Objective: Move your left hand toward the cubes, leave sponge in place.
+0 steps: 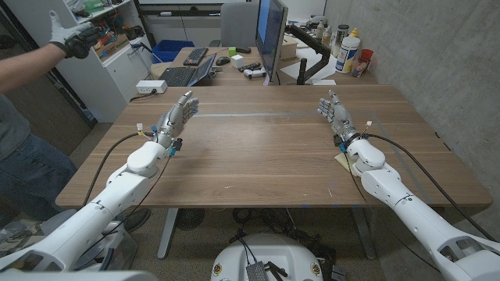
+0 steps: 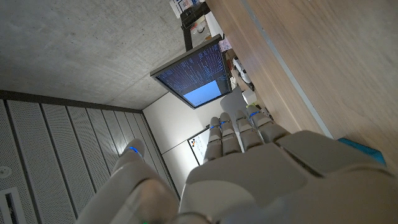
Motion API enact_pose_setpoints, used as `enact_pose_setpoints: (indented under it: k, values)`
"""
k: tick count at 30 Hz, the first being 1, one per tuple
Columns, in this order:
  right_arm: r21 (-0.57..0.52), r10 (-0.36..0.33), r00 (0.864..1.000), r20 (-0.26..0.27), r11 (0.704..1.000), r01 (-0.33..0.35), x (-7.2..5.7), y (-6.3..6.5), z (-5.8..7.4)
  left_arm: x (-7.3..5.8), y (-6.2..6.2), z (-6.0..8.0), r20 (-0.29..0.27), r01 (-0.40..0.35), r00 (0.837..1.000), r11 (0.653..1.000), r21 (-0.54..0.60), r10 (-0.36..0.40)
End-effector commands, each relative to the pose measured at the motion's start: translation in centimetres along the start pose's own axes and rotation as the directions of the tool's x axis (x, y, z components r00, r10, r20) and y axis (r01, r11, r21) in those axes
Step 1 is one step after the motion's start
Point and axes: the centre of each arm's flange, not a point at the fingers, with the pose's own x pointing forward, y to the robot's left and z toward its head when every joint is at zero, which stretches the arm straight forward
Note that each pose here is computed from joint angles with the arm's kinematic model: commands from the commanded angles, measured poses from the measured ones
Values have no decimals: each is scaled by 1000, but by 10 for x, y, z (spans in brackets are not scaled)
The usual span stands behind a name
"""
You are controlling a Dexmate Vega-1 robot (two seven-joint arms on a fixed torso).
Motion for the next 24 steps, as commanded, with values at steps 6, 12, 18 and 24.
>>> enact_pose_setpoints:
  k: [6, 12, 18, 24]
  values:
    - [-8, -1, 1000, -2, 1000, 1, -1, 2, 1, -5, 19, 15, -28, -12, 999, 990, 138, 16]
    - [-7, -4, 1000, -4, 1000, 4, -1, 2, 1, -7, 25, 21, -33, -21, 999, 981, 192, 28]
    - [-7, -4, 1000, -4, 1000, 4, -1, 1, 0, -8, 32, 29, -43, -24, 998, 965, 259, 37]
    - [-2, -3, 1000, -8, 1000, 3, 1, 2, -2, -10, 40, 34, -46, -34, 998, 955, 295, 49]
